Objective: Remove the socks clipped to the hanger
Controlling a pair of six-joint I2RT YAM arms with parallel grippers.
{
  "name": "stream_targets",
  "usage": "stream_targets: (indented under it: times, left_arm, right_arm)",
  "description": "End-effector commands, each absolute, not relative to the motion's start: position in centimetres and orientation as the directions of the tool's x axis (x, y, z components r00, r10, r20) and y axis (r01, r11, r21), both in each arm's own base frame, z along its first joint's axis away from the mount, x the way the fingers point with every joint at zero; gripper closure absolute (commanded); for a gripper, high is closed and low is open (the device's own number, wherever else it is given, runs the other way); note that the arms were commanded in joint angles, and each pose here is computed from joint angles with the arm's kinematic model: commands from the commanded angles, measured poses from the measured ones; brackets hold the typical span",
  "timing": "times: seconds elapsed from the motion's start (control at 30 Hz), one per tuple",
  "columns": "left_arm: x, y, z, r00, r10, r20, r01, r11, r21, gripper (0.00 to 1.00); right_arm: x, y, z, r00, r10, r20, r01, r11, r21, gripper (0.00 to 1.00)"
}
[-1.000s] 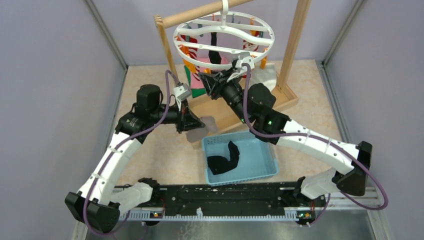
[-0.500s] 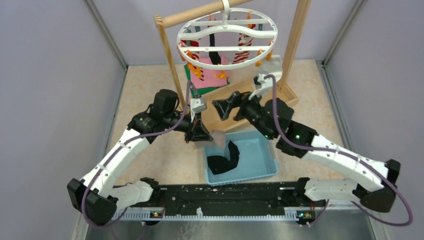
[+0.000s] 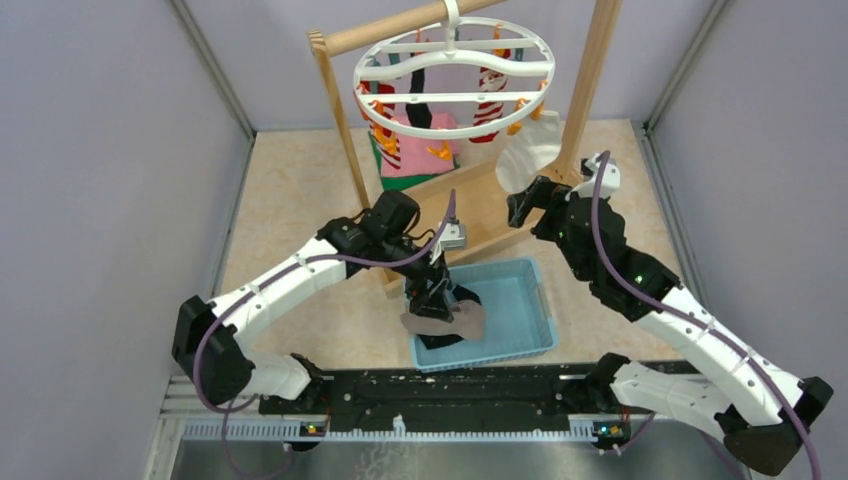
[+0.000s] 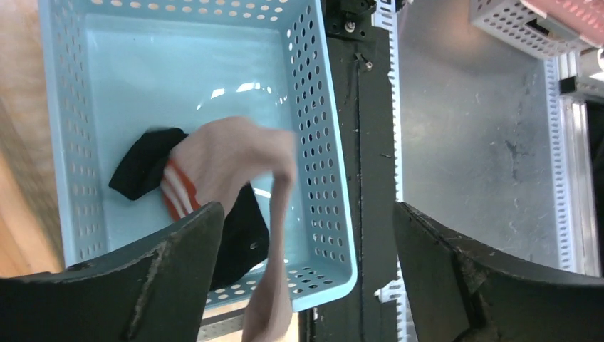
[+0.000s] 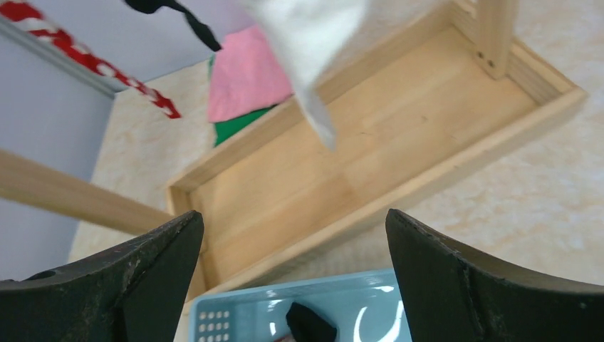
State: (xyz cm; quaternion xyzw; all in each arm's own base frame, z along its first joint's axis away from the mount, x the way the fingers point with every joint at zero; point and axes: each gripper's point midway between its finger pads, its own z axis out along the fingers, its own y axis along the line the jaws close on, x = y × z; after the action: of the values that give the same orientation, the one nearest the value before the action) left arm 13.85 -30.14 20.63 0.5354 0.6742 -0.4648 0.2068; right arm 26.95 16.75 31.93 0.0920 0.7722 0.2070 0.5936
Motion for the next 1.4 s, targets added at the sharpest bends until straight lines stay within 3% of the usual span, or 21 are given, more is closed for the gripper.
stream_targets:
  times: [0.0, 0.27, 0.47, 0.57, 0.67, 0.7, 0.9, 1.07, 1.37]
  left_arm:
    - [15.3, -30.7, 22.8, -0.184, 0.518, -0.835, 0.969, -0.048, -0.243, 0.01]
    - [18.0, -29.1, 27.1, -0.072, 0.545, -0.835, 0.997, 0.036, -0.063, 0.01]
    - [18.3, -27.4, 27.8, -0.114, 0.499, -0.859, 0.992, 0.102, -0.072, 0.01]
    - [17.9, -26.7, 28.6, -0.141, 0.476, -0.868, 0.988, 0.116, -0.097, 0.01]
    - [17.7, -26.1, 30.1, -0.153, 0.43, -0.89, 0.986, 0.122, -0.11, 0.01]
    - [17.7, -26.0, 30.5, -0.159, 0.415, -0.896, 0.985, 0.127, -0.116, 0.01]
    - [19.3, -24.9, 33.3, -0.246, 0.306, -0.92, 0.965, 0.168, -0.202, 0.01]
    - [19.6, -25.0, 34.6, -0.243, 0.266, -0.933, 0.964, 0.174, -0.201, 0.01]
    - [20.1, -24.5, 36.5, -0.242, 0.197, -0.95, 0.954, 0.226, -0.196, 0.01]
  right_arm:
    - [28.3, 14.4, 32.1, -0.242, 0.438, -0.866, -0.038, 0.887, 0.46, 0.01]
    - [32.9, 14.9, 35.0, -0.152, 0.338, -0.929, -0.168, 0.917, 0.362, 0.04]
    - [36.2, 15.1, 37.7, 0.025, 0.292, -0.956, -0.205, 0.938, 0.281, 0.2]
    - [36.9, 15.4, 39.2, 0.059, 0.272, -0.96, -0.235, 0.939, 0.252, 0.42]
    - [36.4, 17.0, 40.0, 0.048, 0.28, -0.959, -0.322, 0.913, 0.251, 0.88]
    - [36.0, 17.5, 40.1, 0.033, 0.297, -0.954, -0.351, 0.897, 0.267, 1.0]
    - [32.4, 20.5, 39.5, -0.064, 0.385, -0.921, -0.507, 0.782, 0.362, 1.0]
    - [28.4, 25.6, 39.2, -0.181, 0.353, -0.918, -0.666, 0.643, 0.379, 1.0]
    - [22.9, 31.9, 39.1, -0.317, 0.336, -0.887, -0.786, 0.431, 0.444, 1.0]
